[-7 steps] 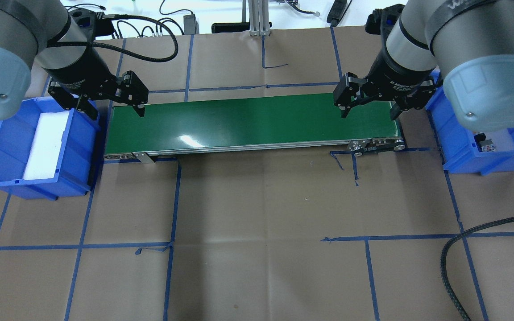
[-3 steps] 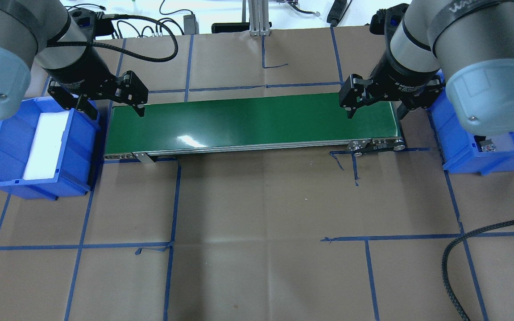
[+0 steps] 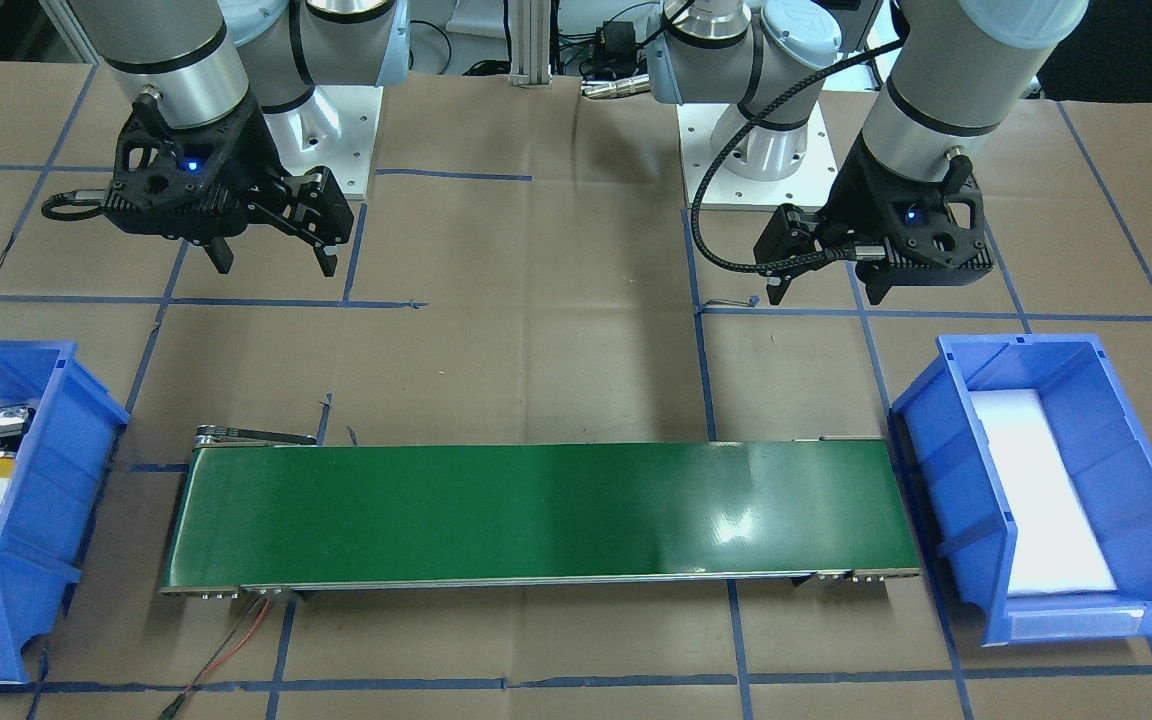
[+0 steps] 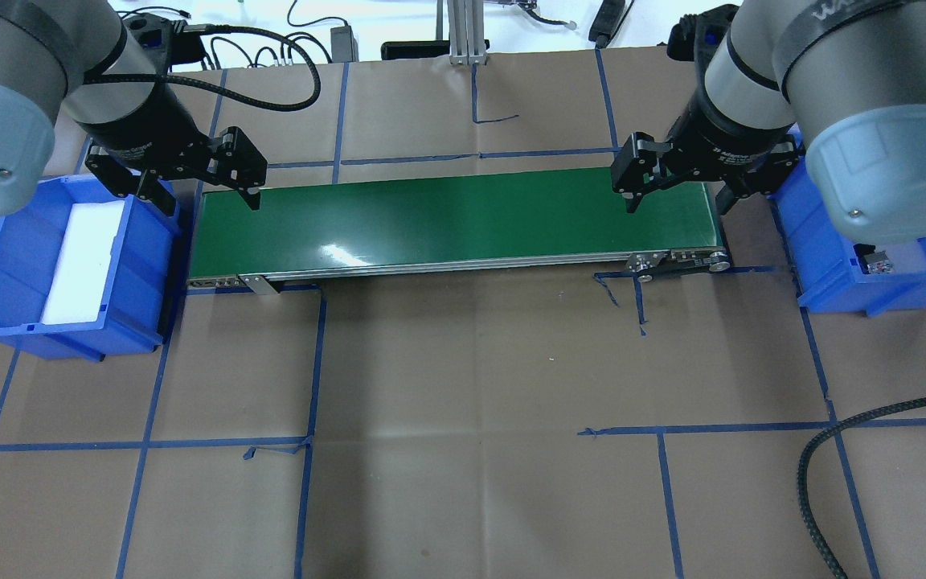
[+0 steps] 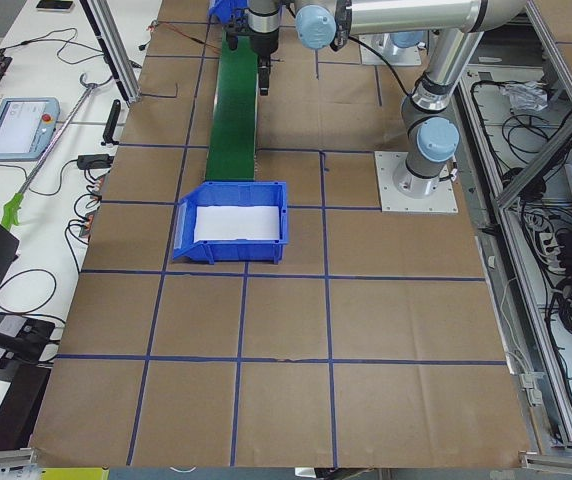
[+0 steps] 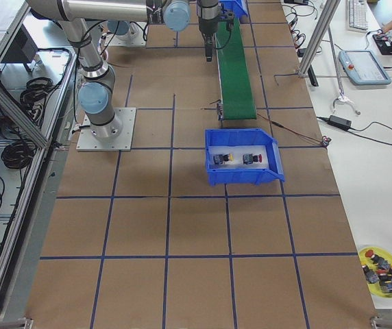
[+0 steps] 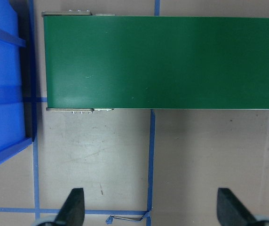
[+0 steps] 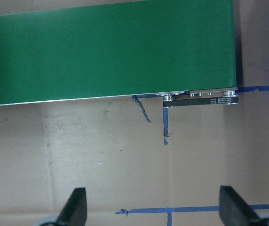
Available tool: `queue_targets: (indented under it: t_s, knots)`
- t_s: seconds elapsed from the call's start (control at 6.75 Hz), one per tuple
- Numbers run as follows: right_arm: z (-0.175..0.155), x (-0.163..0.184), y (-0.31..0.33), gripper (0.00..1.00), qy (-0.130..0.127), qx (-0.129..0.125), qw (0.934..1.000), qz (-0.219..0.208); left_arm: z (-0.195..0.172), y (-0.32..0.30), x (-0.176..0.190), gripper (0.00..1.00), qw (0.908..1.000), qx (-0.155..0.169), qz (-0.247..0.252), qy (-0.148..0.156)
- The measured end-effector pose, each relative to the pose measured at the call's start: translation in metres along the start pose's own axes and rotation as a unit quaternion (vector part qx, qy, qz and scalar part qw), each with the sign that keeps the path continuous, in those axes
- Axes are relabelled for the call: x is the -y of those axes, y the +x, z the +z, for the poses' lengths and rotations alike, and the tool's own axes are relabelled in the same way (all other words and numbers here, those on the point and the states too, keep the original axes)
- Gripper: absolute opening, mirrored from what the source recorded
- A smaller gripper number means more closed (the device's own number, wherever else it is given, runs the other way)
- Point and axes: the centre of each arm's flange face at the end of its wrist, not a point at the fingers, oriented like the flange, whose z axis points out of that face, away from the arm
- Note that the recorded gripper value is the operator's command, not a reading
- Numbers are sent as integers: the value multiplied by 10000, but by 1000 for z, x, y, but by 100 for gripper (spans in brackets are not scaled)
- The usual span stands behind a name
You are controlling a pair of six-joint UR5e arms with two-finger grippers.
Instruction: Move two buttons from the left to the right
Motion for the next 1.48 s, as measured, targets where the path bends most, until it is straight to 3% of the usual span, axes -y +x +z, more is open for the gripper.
queue_targets:
  t_s: [1.48]
  knots:
    - [2,1,0,100,-24,3,10000,6,0,0,0,100,10000,-7,0,1]
